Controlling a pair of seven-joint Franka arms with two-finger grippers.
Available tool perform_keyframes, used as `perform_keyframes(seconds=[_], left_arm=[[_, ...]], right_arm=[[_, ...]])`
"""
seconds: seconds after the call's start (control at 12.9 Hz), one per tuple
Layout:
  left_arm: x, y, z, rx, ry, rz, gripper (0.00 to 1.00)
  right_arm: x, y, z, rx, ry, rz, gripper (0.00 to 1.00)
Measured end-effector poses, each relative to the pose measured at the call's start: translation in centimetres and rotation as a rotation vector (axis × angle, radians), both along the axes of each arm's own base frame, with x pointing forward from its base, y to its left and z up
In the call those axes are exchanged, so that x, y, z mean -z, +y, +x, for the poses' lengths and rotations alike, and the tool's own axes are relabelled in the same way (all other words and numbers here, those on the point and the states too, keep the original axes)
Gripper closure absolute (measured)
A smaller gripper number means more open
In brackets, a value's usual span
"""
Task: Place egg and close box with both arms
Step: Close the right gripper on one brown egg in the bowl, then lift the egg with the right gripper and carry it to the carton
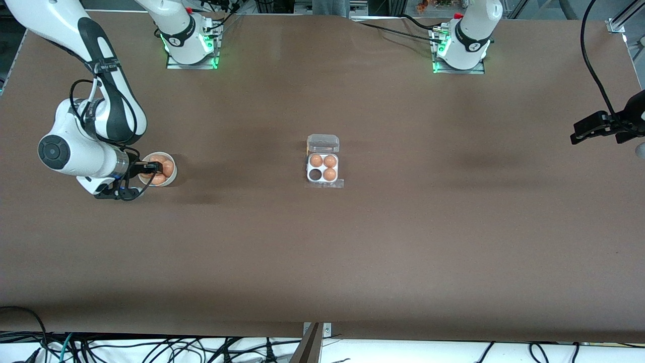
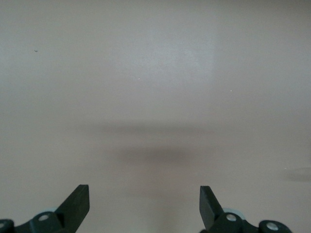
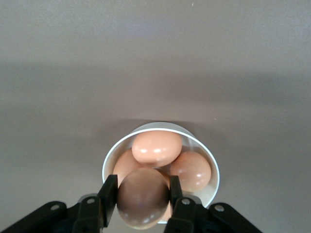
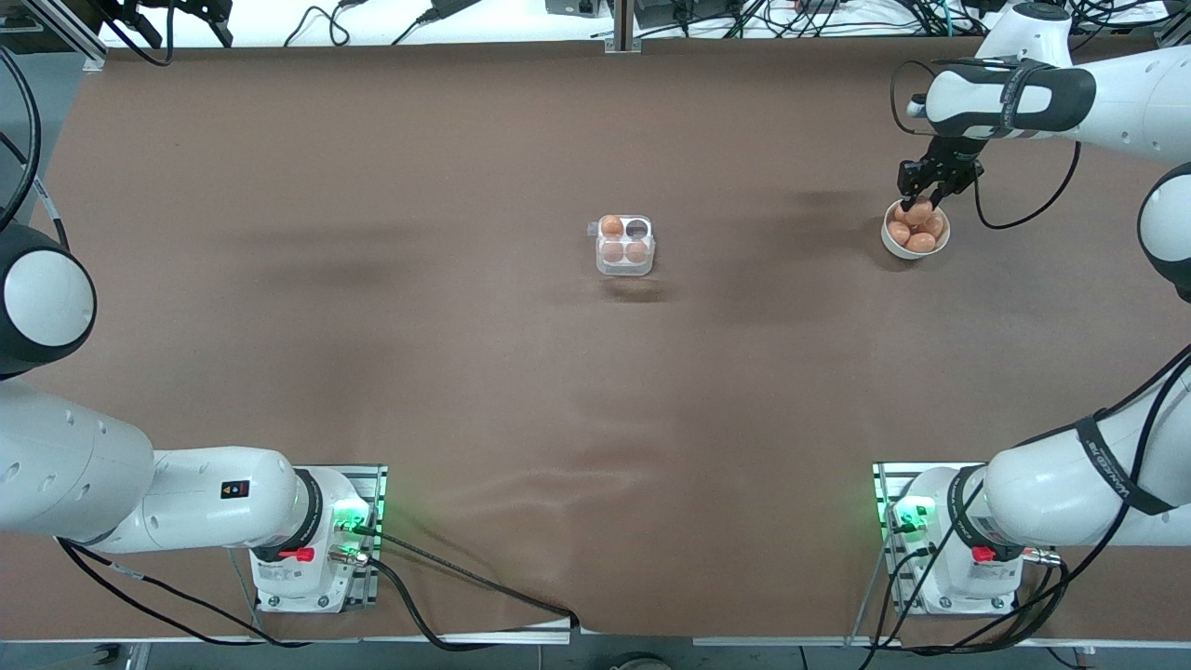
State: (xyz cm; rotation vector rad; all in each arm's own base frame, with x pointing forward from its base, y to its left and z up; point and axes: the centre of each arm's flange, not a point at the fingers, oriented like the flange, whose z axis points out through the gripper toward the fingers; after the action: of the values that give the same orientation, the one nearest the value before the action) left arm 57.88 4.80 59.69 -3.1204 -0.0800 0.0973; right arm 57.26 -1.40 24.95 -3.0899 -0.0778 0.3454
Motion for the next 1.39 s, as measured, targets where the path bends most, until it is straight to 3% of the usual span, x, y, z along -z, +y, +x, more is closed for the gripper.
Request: perform_keyframes(seconds=[0.7, 1.16, 1.39], left_arm=[[0.0, 0.2, 0.0, -0.003, 0.0, 0.0, 0.0], [0.0, 0.2, 0.0, -0.004, 0.0, 0.0, 0.0], [0.0, 0.4, 0.0, -0.007, 0.001, 0.0, 0.0]], right_arm=[[-2.9, 4.5, 2.5, -0.072, 0.004, 0.003, 0.52], [-7.4, 15.9, 4.3, -0.099, 0.024, -0.021, 0.52], [-7.2, 23.2, 3.8, -0.059, 0.029, 0.01, 0.52]])
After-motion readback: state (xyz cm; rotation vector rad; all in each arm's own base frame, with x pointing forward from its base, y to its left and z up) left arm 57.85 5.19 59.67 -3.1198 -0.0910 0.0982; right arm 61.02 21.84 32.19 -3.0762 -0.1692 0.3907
